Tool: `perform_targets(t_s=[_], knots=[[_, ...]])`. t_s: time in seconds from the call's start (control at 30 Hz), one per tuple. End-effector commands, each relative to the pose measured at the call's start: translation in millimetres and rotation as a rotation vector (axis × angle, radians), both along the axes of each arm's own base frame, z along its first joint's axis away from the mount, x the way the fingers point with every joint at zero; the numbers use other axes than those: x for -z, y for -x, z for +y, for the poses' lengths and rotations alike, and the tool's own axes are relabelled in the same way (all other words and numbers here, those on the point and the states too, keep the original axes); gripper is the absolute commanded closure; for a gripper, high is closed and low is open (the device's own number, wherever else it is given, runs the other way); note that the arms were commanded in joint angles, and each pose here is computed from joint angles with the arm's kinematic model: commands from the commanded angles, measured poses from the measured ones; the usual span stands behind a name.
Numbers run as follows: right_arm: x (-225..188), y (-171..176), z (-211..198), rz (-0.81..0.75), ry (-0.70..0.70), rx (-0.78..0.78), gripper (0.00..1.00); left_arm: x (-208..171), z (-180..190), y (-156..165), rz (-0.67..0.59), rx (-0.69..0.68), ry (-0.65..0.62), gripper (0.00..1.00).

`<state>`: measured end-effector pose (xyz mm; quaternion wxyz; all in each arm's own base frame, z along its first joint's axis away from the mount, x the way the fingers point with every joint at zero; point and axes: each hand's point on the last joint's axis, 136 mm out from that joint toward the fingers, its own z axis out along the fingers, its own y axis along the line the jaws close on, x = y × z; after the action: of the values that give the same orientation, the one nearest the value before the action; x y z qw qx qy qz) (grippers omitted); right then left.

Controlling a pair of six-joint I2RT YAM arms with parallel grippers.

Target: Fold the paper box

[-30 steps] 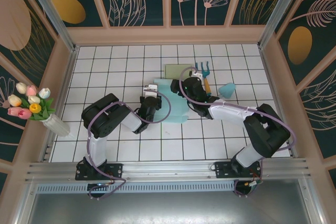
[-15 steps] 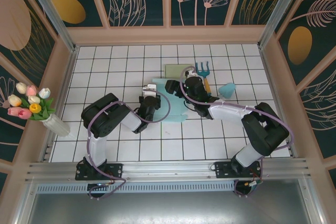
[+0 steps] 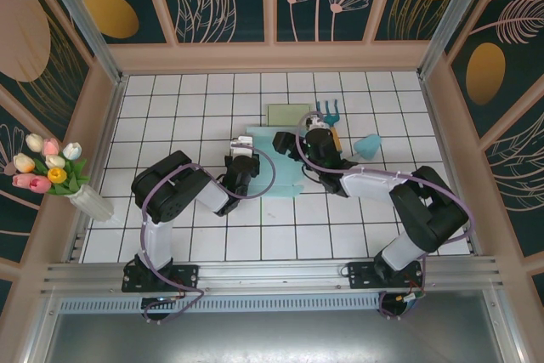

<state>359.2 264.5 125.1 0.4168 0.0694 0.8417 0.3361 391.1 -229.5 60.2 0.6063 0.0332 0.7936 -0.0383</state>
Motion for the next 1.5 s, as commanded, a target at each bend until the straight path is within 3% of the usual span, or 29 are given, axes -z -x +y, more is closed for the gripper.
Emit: perform_targets(t_s=[0.0, 0.27, 0.6, 0.77, 1.0, 1.27, 1.47], knots=[[19, 0, -17, 0.043, 0.029, 0.052, 0.13, 20, 3, 6, 0.048, 0.006, -0.045, 0.92], [32, -2, -34, 0.048, 0.017, 0.082, 0.12, 21, 4, 6, 0.05, 0.005, -0.047, 0.92], [16, 0, -16, -0.025, -0.085, -0.038, 0.09, 20, 3, 6, 0.05, 0.007, -0.046, 0.92], [6, 12, -38, -0.082, -0.003, 0.102, 0.1, 21, 3, 6, 0.053, 0.008, -0.049, 0.92], [19, 39, -17, -0.014, 0.085, 0.048, 0.1, 21, 3, 5, 0.05, 0.006, -0.045, 0.92], [26, 18, 3, -0.063, 0.091, 0.028, 0.15, 21, 3, 6, 0.054, 0.006, -0.05, 0.92], [37, -3, -16, -0.082, 0.082, 0.079, 0.15, 21, 3, 6, 0.053, 0.009, -0.05, 0.92]])
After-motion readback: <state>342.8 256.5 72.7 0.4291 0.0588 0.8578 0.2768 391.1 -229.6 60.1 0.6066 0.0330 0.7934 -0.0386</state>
